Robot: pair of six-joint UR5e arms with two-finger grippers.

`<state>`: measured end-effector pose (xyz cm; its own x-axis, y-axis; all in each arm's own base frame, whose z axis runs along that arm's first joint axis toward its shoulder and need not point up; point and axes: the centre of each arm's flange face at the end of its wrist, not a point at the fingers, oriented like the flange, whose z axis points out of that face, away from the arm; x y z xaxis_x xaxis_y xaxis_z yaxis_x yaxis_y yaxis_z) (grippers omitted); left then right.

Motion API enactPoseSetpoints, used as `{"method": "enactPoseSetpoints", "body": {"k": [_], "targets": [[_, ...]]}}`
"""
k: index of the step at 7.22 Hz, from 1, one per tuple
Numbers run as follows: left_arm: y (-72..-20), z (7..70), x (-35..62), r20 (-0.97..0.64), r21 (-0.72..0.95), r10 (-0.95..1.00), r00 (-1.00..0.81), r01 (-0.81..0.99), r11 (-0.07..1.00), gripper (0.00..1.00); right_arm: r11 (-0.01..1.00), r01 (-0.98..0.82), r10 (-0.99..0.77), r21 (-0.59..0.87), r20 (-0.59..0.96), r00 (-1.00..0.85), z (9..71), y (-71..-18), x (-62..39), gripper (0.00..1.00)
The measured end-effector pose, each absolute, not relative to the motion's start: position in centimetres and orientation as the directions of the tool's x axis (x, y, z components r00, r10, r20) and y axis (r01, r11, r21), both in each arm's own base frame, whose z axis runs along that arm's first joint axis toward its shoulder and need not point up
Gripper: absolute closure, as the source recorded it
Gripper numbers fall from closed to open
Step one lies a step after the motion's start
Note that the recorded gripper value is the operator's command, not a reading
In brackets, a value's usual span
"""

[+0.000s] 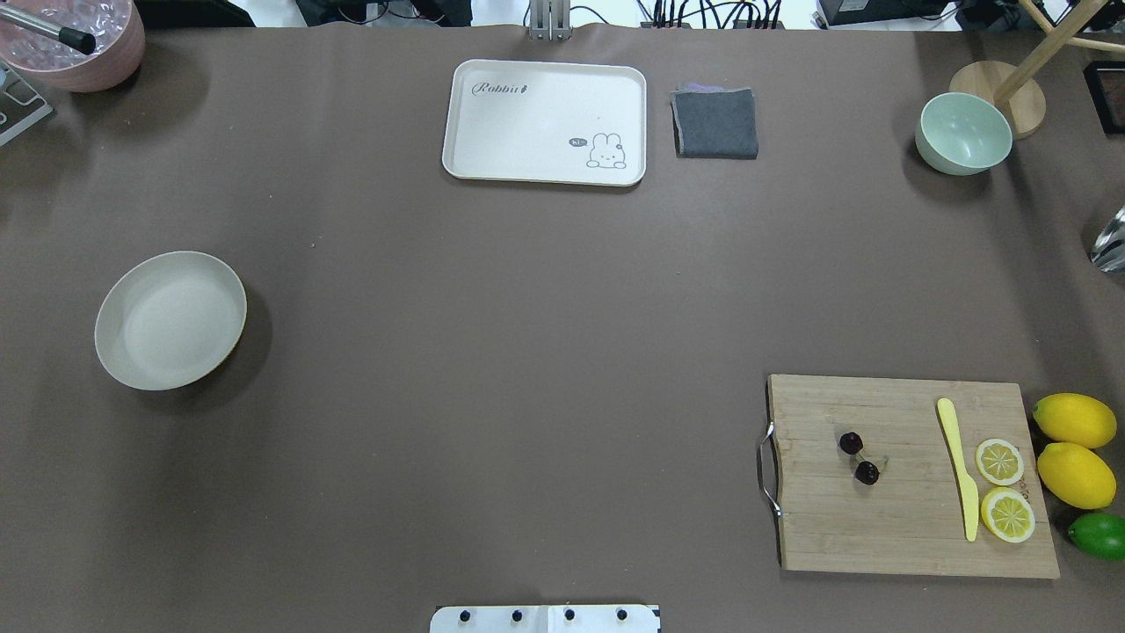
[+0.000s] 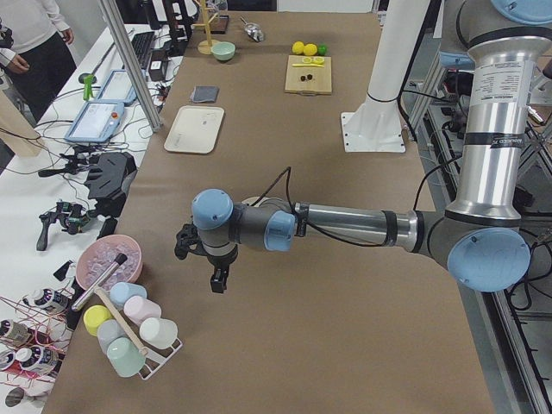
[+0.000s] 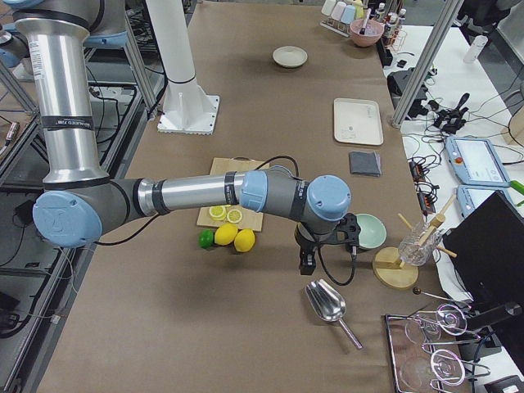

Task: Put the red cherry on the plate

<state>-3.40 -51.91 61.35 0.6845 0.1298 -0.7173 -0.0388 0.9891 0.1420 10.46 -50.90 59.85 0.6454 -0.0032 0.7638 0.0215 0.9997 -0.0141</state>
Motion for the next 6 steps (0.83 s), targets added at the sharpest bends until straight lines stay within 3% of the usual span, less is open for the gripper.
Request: {"method": "enactPoseSetpoints", "body": {"k": [3, 6], "targets": [[-52.4, 58.9, -2.8, -0.783, 0.063, 0.019, 0.621, 0.048, 0.997, 0.02, 1.0, 0.021, -0.004, -0.013, 0.765, 0.644, 59.8, -50.9, 10.5, 0.0], [-52.4, 58.5, -1.0, -0.867, 0.146, 0.15, 0.475, -0.045, 0.988, 0.02, 1.0, 0.019, -0.002, -0.013, 0.77, 0.638, 59.7, -50.9, 10.4, 0.0]]}}
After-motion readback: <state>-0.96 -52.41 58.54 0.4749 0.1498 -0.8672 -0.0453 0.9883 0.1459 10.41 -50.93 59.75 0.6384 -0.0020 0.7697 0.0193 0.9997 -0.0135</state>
